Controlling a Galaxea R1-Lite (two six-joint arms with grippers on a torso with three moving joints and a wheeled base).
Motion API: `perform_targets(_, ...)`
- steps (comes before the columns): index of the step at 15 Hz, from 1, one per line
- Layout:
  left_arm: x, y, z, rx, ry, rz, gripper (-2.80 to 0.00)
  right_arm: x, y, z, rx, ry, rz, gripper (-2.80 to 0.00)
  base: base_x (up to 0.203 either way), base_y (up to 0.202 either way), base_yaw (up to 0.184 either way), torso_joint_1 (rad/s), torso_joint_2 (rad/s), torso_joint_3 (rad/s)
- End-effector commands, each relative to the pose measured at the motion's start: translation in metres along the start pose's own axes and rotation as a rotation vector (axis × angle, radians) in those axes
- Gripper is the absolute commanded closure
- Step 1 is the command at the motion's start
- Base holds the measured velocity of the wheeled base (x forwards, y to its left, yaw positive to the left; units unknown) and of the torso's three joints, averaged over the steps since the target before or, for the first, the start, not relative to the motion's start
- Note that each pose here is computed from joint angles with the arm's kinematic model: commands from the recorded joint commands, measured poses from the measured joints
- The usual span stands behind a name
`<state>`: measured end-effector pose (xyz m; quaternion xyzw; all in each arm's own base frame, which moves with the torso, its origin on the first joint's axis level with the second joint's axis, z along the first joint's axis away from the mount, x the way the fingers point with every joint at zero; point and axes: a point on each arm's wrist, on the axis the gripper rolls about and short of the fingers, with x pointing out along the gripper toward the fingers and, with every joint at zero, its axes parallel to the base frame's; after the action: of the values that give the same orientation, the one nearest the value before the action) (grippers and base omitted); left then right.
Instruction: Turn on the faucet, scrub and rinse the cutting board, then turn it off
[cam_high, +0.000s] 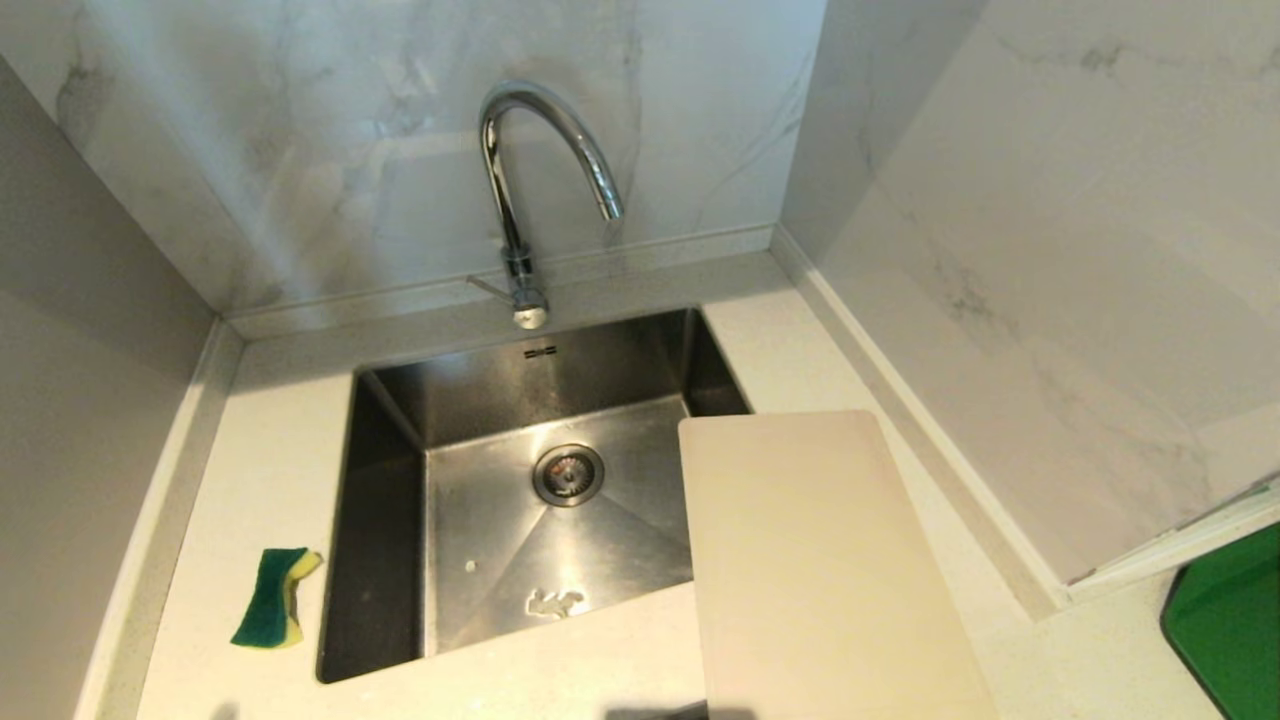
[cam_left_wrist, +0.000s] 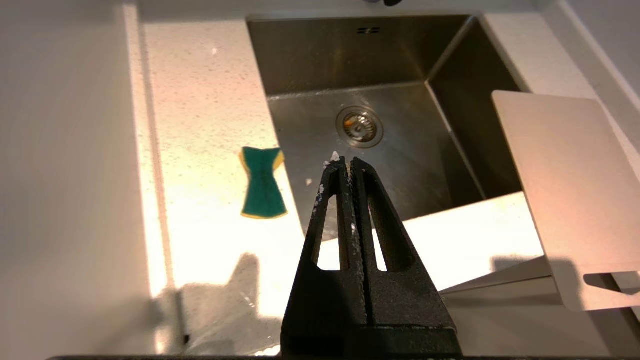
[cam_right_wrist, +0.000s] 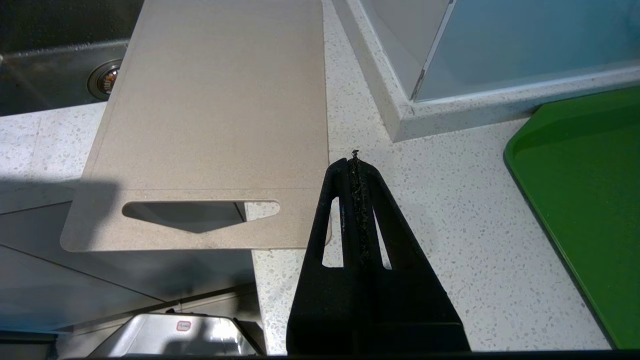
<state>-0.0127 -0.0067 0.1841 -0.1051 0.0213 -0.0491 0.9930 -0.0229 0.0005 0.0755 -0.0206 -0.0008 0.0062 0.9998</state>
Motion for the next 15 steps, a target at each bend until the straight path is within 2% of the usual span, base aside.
perform_targets(1, 0.004, 0.007, -0.027, -0.001, -0.023, -0.019, 0.0, 0.0, 0.0, 0.0, 0.0, 0.001, 0.0, 0.0, 0.0, 0.0, 0.0, 0.0, 0.0, 0.0)
perform_targets(3, 0.01, 0.011, -0.045, -0.007, -0.009, -0.06, 0.0, 0.0, 0.0, 0.0, 0.001, 0.001, 0.0, 0.0, 0.0, 0.0, 0.0, 0.0, 0.0, 0.0)
perform_targets(5, 0.011, 0.013, -0.051, -0.009, 0.032, -0.167, 0.0, 0.0, 0.0, 0.0, 0.0, 0.001, 0.0, 0.0, 0.0, 0.0, 0.0, 0.0, 0.0, 0.0)
perform_targets(6, 0.01, 0.015, -0.057, -0.006, 0.037, -0.166, 0.0, 0.0, 0.0, 0.0, 0.0, 0.001, 0.0, 0.0, 0.0, 0.0, 0.0, 0.0, 0.0, 0.0)
perform_targets(8, 0.006, 0.018, -0.069, -0.001, 0.015, -0.12, 0.0, 0.0, 0.0, 0.0, 0.0, 0.001, 0.0, 0.0, 0.0, 0.0, 0.0, 0.0, 0.0, 0.0)
perform_targets(10, -0.001, 0.019, -0.075, 0.012, -0.053, -0.093, 0.0, 0.0, 0.0, 0.0, 0.0, 0.001, -0.002, 0.0, 0.0, 0.0, 0.0, 0.0, 0.0, 0.0)
perform_targets(13, -0.009, 0.025, -0.094, 0.1, -0.143, 0.052, 0.0, 0.0, 0.0, 0.0, 0.0, 0.001, -0.002, 0.0, 0.0, 0.0, 0.0, 0.0, 0.0, 0.0)
perform_targets(15, -0.009, 0.026, -0.09, 0.147, -0.199, 0.092, 0.0, 0.0, 0.0, 0.0, -0.002, 0.003, -0.003, 0.0, 0.0, 0.0, 0.0, 0.0, 0.0, 0.0)
